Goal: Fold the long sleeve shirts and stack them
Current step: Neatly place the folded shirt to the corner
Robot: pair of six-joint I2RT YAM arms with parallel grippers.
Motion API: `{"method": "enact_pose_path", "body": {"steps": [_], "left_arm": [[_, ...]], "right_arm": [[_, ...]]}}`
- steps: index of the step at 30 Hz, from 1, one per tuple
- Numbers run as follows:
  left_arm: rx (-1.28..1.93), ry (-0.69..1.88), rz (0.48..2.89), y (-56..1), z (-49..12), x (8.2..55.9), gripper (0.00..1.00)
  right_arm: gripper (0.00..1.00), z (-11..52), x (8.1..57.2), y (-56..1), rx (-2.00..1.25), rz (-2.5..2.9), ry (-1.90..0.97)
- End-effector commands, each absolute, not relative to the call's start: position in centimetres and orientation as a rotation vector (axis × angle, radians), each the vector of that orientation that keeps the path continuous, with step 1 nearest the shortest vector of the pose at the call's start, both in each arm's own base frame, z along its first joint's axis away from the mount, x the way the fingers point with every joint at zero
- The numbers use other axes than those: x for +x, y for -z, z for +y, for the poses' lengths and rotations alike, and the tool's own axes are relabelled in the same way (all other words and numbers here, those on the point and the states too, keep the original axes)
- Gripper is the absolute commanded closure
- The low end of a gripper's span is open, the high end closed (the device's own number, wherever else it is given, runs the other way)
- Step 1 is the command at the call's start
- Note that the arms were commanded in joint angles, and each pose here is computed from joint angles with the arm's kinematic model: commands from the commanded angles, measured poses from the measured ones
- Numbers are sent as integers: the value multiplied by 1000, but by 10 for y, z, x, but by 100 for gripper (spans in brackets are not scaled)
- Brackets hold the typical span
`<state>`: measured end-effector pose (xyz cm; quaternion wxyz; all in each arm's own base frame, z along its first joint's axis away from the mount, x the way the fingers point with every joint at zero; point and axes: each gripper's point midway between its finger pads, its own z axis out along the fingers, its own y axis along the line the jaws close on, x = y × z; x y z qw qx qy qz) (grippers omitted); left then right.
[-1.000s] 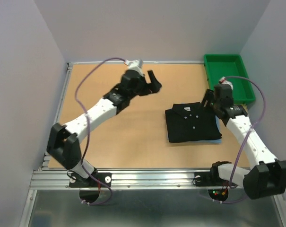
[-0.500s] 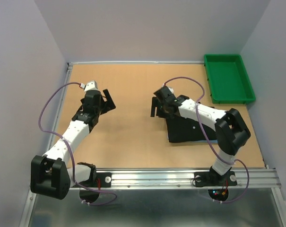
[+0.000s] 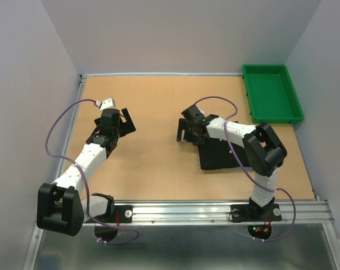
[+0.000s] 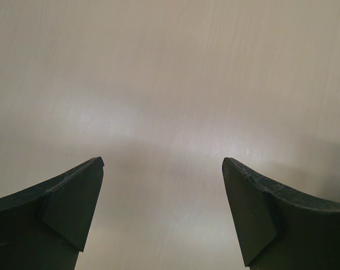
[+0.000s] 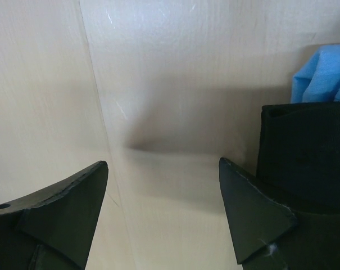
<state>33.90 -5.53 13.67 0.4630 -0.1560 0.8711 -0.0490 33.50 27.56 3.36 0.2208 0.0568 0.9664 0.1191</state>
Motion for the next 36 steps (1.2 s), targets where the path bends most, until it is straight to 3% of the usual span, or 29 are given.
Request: {"method": "enact_pose_path", "body": {"steps": [1,12,18,28,36], "left_arm": [[-385,124,2064,-162,-52,353,1],[-382,144,2073,-161,-55,354,1],[-387,149,2068,-162,-55,353,1],[-386,157,2069,-161,-55,350,1],[-385,168,2067,-161,-56,345,2]], "right_arm": [[15,242,329,-25,157,2685,-263],[13,118,318,-31,242,2660,-15],[9,63,320,-39,123,2650,187],[7,12,306,-46,306,2662,288],[7,9,294,-54,499,2662,140]]}}
